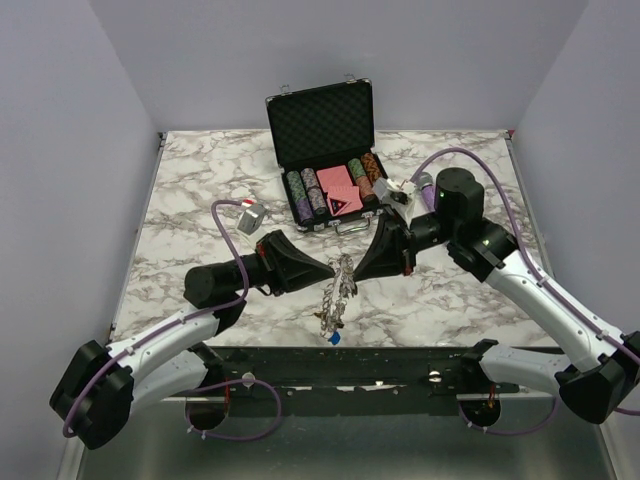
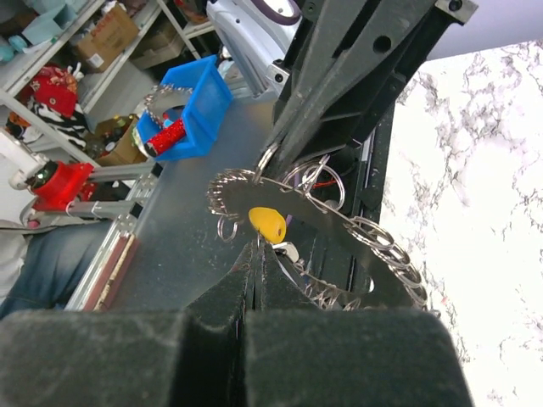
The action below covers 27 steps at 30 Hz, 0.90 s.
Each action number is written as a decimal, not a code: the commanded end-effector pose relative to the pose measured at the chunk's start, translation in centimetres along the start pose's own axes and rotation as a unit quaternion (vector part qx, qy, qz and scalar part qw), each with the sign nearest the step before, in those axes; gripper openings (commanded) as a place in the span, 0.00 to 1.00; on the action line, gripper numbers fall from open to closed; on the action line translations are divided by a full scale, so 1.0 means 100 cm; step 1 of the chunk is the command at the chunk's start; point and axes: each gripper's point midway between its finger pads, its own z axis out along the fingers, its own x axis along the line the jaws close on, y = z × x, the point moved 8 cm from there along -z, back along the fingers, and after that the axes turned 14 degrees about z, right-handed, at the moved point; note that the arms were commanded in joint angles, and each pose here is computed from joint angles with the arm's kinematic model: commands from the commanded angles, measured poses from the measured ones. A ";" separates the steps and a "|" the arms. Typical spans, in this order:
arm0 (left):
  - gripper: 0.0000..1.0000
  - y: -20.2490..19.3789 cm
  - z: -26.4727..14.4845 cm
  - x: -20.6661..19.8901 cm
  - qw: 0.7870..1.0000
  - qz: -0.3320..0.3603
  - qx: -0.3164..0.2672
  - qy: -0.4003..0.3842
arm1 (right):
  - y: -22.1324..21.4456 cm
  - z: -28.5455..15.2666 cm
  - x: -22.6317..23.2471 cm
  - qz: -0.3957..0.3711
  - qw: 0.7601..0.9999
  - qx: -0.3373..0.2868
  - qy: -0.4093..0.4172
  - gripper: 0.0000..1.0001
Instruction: Put the keys on the keyring
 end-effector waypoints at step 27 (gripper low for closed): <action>0.00 0.053 0.029 -0.034 0.995 0.013 -0.099 0.004 | 0.052 -0.011 0.020 -0.002 1.000 -0.006 -0.021 0.00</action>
